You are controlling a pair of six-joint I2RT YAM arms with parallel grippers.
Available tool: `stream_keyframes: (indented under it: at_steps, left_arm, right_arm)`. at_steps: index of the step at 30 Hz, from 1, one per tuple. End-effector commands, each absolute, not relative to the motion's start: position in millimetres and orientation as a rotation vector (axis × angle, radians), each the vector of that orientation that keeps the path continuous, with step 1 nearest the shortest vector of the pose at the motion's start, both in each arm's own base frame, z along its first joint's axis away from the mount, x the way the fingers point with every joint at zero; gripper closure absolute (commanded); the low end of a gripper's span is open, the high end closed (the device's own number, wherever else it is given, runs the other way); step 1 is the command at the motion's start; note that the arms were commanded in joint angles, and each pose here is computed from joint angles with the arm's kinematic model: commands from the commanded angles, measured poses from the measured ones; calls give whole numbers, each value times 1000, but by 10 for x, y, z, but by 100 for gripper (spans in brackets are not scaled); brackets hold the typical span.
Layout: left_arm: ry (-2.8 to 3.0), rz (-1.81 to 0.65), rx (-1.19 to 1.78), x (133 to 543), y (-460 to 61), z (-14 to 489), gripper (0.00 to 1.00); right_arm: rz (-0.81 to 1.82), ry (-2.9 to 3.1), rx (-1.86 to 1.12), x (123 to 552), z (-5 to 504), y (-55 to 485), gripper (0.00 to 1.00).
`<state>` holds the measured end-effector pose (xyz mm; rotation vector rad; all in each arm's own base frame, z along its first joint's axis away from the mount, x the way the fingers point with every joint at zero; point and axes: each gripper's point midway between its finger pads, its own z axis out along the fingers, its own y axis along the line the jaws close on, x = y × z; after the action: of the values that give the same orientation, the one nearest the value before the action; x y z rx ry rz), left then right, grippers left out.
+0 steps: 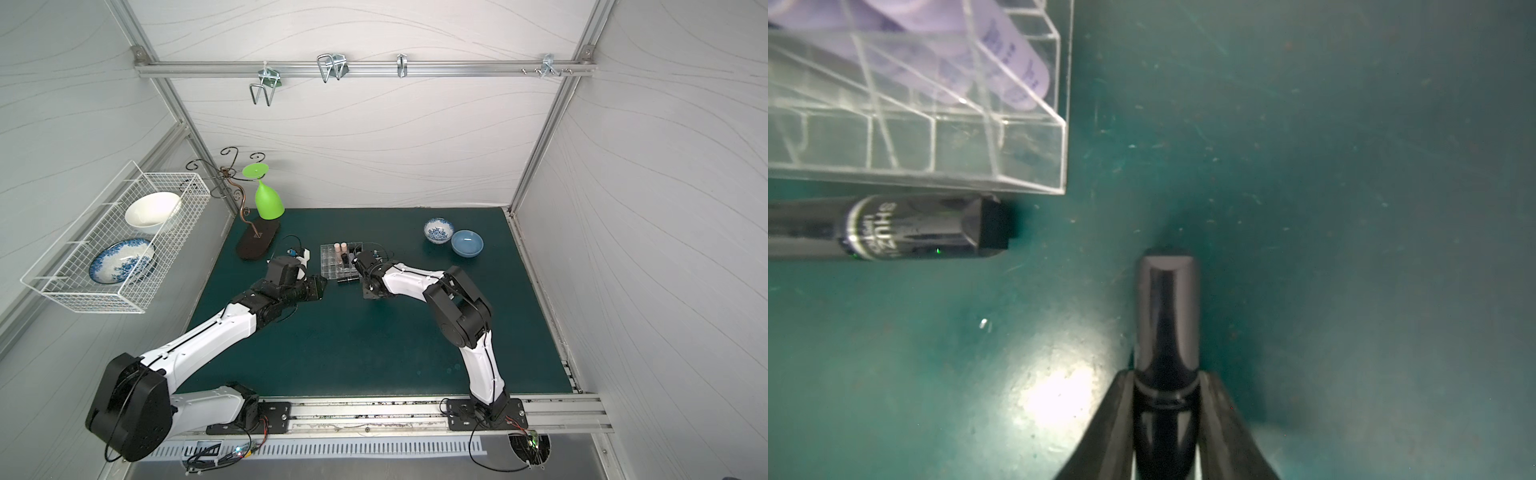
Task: Arrange the lipsticks in the organizer
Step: Pick up the lipstick at the center of the board.
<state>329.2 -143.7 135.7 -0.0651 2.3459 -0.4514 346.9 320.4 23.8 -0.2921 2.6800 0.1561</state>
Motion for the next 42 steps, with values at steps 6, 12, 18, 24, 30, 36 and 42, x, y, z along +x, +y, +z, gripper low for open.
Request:
stream_keyframes:
  at_steps: [6, 12, 18, 24, 30, 36, 42]
  left_arm:
    - [2257, -604, -37, 3284, -1594, 1671, 51]
    - [2196, -873, 86, 3126, -1928, 2052, 45]
    - [2147, -1205, 195, 2938, -2291, 2420, 20]
    - [2027, -1510, 254, 2778, -2519, 2844, 15]
    - [1942, -1664, 302, 2661, -2594, 3121, 14]
    - [1912, -1733, 367, 2556, -2654, 3207, 34]
    - [1915, -1750, 480, 2409, -2779, 3187, 40]
  right_arm:
    - [162, 2755, -308, 3234, 298, 2953, 81]
    - [462, 2650, -394, 3022, 954, 2969, 81]
    - [916, 2520, -611, 2534, 1729, 3031, 80]
    - [1187, 2374, -794, 2022, 2278, 3020, 79]
    - [1394, 2260, -835, 1766, 2605, 3015, 78]
    - [1521, 2188, -866, 1687, 2808, 3093, 78]
    - [1561, 2163, -867, 1661, 2870, 3109, 78]
